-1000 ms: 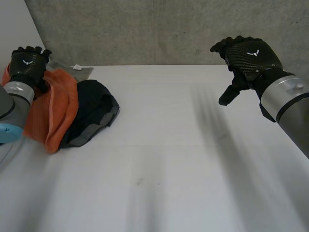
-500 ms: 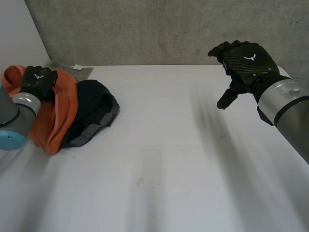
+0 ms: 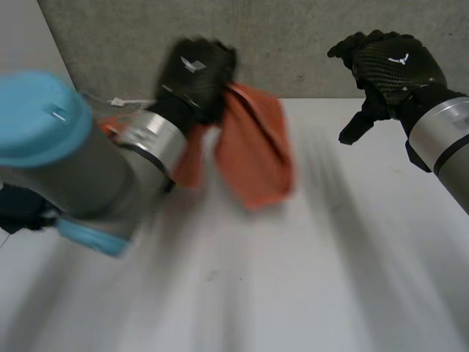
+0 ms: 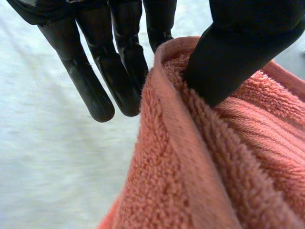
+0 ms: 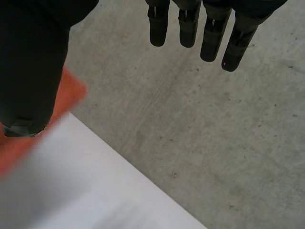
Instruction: Fold the laundry.
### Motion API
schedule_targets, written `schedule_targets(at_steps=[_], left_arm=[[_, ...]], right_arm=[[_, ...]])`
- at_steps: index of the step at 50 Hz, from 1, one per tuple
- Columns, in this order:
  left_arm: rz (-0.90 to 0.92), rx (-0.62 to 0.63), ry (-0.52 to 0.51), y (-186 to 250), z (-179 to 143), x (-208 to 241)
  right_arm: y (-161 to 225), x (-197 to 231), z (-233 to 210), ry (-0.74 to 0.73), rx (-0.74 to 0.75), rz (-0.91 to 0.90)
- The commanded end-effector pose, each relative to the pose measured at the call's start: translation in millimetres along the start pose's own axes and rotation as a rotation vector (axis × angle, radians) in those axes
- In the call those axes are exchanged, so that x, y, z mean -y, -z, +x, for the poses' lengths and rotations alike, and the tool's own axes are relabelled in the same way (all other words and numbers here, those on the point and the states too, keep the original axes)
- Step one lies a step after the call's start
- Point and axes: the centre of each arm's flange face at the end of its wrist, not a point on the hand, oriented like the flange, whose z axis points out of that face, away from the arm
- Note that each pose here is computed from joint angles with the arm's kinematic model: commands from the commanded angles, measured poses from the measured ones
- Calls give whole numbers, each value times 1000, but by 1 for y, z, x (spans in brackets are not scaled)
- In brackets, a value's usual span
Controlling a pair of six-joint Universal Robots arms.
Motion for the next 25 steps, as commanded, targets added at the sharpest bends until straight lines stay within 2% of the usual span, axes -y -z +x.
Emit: schedule_targets(at_steps=[1, 8, 11, 16, 17, 20, 25], left_arm=[[-94, -149, 166, 14, 80, -36], [-126, -153, 188, 17, 83, -46], [-135, -120, 174, 16, 71, -47], [-154, 22, 98, 13, 5, -49], [-162, 67, 66, 14, -17, -51], [-182, 133, 18, 18, -46, -54], [-244, 199, -25, 26, -76, -71]], right_arm=[[0, 3, 7, 4, -31, 7], [-2, -1, 7, 3, -33, -4], [-2, -2, 6, 5, -26, -9], [-2, -7, 0, 46, 2, -25], [-2, -9, 0, 57, 4, -33], [0, -16, -3, 109, 19, -66], [7, -46, -22, 171, 113, -231]])
